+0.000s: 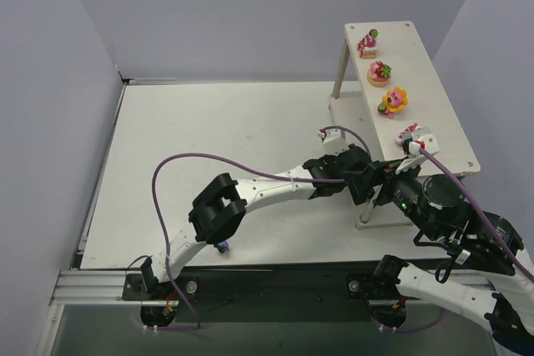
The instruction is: Place and organize the plastic toys onto the shelf
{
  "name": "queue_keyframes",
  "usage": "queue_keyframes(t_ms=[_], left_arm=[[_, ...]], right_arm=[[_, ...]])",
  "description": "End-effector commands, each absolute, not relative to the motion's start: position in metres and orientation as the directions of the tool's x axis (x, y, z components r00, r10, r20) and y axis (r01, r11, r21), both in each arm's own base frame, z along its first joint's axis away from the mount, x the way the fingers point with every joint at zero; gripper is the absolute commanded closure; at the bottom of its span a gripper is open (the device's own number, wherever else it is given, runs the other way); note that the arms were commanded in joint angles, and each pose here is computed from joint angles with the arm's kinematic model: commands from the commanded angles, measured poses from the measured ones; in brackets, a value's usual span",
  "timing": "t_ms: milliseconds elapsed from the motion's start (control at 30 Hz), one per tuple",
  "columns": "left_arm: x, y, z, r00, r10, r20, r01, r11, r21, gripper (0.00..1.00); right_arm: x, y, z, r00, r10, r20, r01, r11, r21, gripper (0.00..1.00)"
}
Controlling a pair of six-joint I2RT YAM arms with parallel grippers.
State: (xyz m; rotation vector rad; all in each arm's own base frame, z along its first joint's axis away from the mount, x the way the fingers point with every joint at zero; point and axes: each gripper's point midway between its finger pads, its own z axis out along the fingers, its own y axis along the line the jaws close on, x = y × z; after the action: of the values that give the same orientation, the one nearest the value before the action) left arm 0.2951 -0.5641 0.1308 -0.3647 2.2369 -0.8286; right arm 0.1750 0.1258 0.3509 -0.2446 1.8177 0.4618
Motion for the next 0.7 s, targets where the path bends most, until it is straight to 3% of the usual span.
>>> queue_keyframes(t_ms=[0, 433, 667], left_arm=[[0.296, -0.57, 0.143, -0.694, -0.516, -0.501, -0.041, 0.724, -0.689, 0.48], [0.293, -0.557, 0.135, -0.69, -0.514, -0.51, -0.051, 0.737, -0.674, 0.46], [0.298, -0.544, 0.144, -0.661, -0.524, -0.538, -0.037, 0.738, -0.674, 0.41]], right_arm=[[0.178, 0.123, 0.353, -0.279, 0.092, -0.956, -0.375, 0.906, 0.197, 0.26], [0.179, 0.124, 0.352, -0.284, 0.091, -0.954, -0.373, 0.907, 0.198, 0.25], [0.181, 0.126, 0.349, -0.292, 0.085, -0.953, -0.362, 0.912, 0.192, 0.25]])
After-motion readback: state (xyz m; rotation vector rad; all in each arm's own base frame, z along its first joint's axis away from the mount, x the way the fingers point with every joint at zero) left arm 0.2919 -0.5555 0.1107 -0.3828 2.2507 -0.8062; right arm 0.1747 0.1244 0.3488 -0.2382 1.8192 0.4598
